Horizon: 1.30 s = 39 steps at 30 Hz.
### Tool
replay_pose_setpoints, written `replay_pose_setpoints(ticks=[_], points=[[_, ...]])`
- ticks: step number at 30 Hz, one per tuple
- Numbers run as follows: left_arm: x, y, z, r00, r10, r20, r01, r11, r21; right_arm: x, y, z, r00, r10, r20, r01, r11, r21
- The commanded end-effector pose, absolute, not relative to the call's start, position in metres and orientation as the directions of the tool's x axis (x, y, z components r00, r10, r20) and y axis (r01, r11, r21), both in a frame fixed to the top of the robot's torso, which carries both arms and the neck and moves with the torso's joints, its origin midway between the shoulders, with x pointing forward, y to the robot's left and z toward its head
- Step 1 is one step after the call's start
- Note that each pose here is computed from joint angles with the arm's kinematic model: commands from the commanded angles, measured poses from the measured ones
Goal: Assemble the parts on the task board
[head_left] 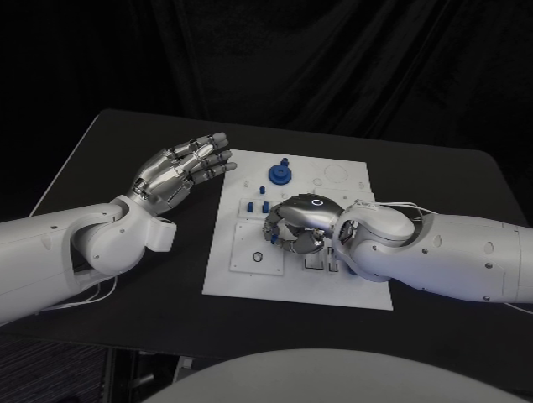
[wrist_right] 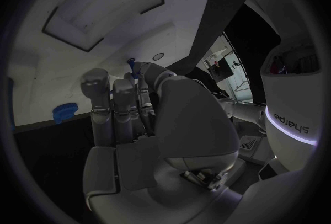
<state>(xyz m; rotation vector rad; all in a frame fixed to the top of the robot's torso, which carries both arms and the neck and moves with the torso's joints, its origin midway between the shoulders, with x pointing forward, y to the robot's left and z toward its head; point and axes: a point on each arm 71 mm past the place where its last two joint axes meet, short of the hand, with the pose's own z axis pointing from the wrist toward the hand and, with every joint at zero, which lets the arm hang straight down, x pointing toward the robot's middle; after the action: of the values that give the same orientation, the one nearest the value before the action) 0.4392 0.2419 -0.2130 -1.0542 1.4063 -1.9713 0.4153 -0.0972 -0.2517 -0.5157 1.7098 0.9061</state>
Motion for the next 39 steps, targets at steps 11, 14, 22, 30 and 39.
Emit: replay_pose_setpoints(ticks=[11,14,22,30,39], points=[[0.4384,0.2402,-0.2126,-0.589,-0.744,0.316,-0.036,-0.366,-0.93,0.4152,-0.1002,-0.2597,-0.346,0.068,-0.936,-0.702,0.644,0.306],[0.4384,0.2403,-0.2128,-0.589,-0.744,0.316,-0.037,-0.366,-0.93,0.4155,-0.1002,-0.2599,-0.345,0.068,-0.936,-0.701,0.644,0.305],[0.4385,0.2404,-0.2132,-0.588,-0.744,0.316,-0.04,-0.364,-0.931,0.4159,-0.1,-0.2604,-0.345,0.067,-0.936,-0.701,0.645,0.304],[0.4385,0.2403,-0.2136,-0.589,-0.744,0.317,-0.041,-0.364,-0.931,0.4162,-0.1002,-0.2608,-0.347,0.064,-0.936,-0.7,0.647,0.304],[0.4387,0.2414,-0.2147,-0.586,-0.746,0.317,-0.042,-0.362,-0.931,0.4164,-0.1026,-0.2577,-0.323,0.094,-0.942,-0.705,0.639,0.306]])
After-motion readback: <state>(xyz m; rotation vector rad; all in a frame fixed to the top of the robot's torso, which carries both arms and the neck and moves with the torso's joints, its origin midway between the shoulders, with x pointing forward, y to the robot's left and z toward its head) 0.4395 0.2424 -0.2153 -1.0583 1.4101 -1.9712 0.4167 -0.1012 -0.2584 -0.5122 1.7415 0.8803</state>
